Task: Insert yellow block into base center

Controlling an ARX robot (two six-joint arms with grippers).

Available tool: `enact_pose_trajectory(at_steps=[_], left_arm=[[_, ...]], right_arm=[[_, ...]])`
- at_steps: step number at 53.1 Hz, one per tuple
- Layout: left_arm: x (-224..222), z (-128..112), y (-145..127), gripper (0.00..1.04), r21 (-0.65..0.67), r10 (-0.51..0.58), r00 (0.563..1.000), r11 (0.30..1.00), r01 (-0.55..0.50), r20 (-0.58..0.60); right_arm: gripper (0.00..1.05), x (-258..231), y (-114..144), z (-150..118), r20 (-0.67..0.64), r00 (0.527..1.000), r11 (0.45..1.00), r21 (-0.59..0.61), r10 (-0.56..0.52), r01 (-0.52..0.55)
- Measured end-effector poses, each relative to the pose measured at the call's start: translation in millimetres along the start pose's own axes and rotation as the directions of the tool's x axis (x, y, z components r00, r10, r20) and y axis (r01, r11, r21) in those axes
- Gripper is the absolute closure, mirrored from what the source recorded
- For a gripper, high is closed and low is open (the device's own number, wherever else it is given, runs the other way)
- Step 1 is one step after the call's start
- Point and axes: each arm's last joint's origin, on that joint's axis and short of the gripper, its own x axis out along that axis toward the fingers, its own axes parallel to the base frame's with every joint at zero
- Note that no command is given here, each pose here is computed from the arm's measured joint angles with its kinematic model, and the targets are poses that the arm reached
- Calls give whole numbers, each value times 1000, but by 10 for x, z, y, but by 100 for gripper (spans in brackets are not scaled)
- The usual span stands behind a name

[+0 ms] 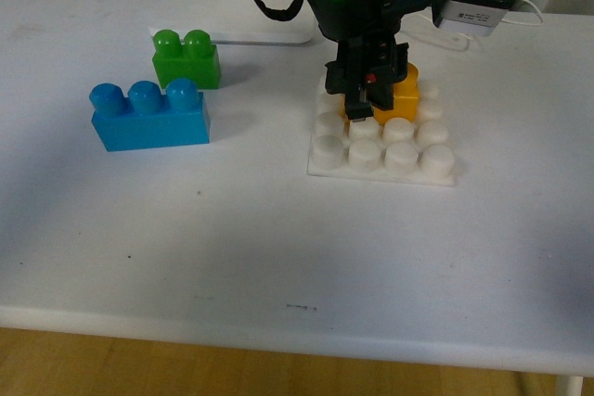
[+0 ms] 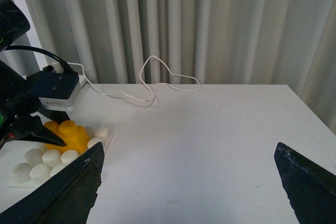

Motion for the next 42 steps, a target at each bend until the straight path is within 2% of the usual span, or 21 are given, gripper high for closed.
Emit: enact_pose_trajectory(at_steps=[25, 27, 34, 37, 42], left_arm=[[-47, -10, 10, 74, -1, 11, 1000, 1000, -11, -6], [-55, -13, 12, 70, -1, 13, 1000, 1000, -13, -11], [-100, -22, 17, 41, 24, 36, 999, 999, -35, -29], [-194, -1, 24, 28, 38, 64, 998, 997, -63, -26], [-375, 46, 52, 14, 68, 127, 992, 990, -126, -19]], right_arm=[[9, 0, 0, 0, 0, 1000, 1000, 0, 0, 0], [9, 0, 0, 0, 0, 1000, 1000, 0, 0, 0], [9, 0, 0, 0, 0, 1000, 1000, 0, 0, 0], [9, 0, 0, 0, 0, 1000, 1000, 0, 0, 0], [9, 0, 0, 0, 0, 1000, 1000, 0, 0, 0]])
